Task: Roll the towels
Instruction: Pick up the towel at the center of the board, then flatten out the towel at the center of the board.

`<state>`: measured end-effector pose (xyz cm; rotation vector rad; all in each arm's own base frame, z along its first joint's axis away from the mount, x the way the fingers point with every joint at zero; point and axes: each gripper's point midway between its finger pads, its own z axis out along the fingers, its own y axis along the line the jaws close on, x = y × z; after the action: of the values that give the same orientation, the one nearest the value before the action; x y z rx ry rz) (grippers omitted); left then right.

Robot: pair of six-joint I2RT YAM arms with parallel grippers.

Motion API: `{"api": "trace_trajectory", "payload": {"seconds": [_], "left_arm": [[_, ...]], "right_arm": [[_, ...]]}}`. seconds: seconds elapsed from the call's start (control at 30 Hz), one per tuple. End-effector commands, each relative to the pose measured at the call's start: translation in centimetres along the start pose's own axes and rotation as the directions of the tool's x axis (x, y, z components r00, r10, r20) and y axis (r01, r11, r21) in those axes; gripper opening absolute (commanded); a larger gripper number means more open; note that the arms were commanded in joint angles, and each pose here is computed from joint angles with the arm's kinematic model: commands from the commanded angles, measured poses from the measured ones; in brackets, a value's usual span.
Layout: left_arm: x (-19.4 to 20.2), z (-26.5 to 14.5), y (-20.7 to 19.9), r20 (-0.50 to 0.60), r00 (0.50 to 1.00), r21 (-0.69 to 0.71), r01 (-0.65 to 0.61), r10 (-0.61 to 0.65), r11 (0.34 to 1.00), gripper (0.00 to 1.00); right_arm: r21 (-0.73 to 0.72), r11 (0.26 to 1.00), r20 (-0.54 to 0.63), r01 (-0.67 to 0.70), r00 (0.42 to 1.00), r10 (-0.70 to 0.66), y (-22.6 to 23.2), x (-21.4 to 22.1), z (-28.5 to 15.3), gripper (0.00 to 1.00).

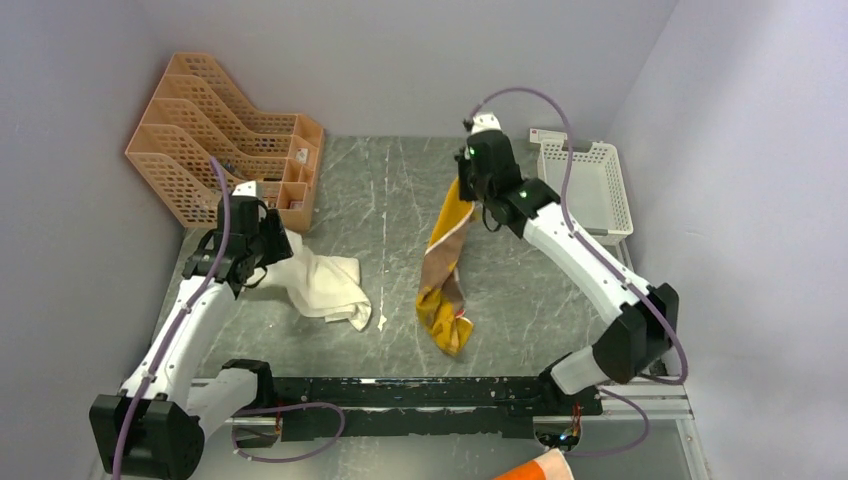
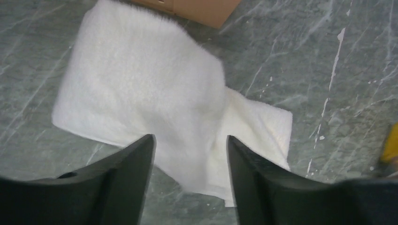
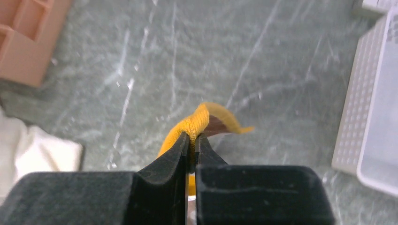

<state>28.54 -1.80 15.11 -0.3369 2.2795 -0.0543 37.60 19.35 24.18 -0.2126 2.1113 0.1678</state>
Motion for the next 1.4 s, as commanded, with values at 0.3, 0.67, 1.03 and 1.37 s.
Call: {"api": "trace_trajectory", "payload": {"seconds": [0.3,0.67,1.03,1.37], "left_arm": [[-8.8,-5.9,0.8,0.212,0.976,-0.072,0.067,-0.05,0.995,0.99],[-11.1,-6.4,-0.3,0.262,0.963,-0.012,0.063,-0.058,0.998,0.99],[-6.8,-1.7,-4.8,0.087,0.996,0.22,-0.021,0.002,0.975,0.99],[-3.0,-1.4,-10.3,-0.024,0.991,0.454,-0.104,0.129,0.885,0.9]], "right_arm": [[-0.343,0.926,0.299,0.16,0.953,-0.054,18.9,-18.7,-1.5,0.0],[-0.297,0.94,0.443,0.167,0.896,-0.02,16.1,-20.6,-9.2,0.0],[0.189,0.97,-0.039,-0.153,0.986,0.164,-9.5,2.7,-1.6,0.0],[0.233,0.957,-0.235,-0.173,0.945,0.229,-10.1,13.0,-1.6,0.69]]}}
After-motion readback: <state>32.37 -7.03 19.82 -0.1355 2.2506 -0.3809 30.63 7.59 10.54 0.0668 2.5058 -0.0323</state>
